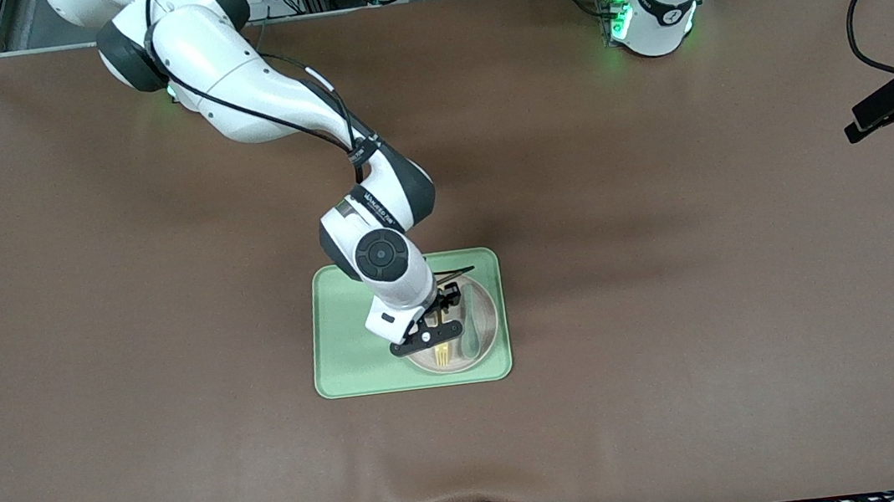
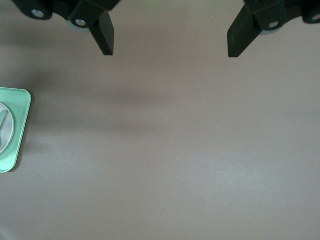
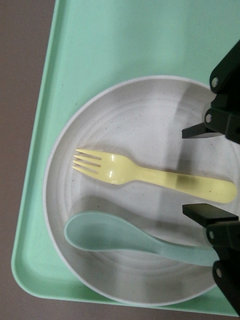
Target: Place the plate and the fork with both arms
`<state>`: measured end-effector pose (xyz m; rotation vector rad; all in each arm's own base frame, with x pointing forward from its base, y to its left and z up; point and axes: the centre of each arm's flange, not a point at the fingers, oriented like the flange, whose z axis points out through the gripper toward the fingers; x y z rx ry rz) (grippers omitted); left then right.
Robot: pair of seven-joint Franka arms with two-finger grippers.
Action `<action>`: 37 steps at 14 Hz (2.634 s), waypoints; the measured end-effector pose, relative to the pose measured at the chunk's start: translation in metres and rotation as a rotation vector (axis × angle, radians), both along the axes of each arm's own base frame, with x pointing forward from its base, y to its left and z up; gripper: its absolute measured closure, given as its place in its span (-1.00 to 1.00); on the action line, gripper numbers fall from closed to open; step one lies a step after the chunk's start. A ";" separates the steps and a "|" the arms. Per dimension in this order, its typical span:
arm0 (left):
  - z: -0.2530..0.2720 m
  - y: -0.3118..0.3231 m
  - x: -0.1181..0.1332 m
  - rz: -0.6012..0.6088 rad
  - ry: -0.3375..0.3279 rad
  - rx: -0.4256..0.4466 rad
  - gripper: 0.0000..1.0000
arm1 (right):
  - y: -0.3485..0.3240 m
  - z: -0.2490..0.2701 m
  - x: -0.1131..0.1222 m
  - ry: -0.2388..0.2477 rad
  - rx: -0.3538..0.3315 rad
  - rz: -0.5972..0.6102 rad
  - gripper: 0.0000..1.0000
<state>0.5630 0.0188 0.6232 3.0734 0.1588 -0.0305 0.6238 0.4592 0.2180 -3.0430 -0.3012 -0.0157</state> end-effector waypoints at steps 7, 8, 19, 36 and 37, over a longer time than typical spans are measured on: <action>0.000 -0.018 0.000 -0.033 0.004 -0.001 -1.00 | 0.001 -0.017 -0.008 0.025 -0.017 -0.015 -0.11; 0.000 -0.026 0.000 -0.046 0.000 -0.001 -1.00 | 0.001 -0.020 -0.008 0.028 -0.019 -0.018 -0.10; 0.017 -0.038 -0.001 -0.063 -0.043 0.004 -1.00 | 0.010 -0.027 -0.015 0.033 -0.020 -0.041 0.05; 0.026 -0.054 -0.034 -0.102 -0.031 0.088 -1.00 | -0.004 0.030 0.006 0.054 -0.016 -0.134 0.83; 0.027 -0.058 -0.035 -0.107 -0.034 0.092 -1.00 | -0.013 0.035 0.011 0.060 -0.019 -0.147 0.83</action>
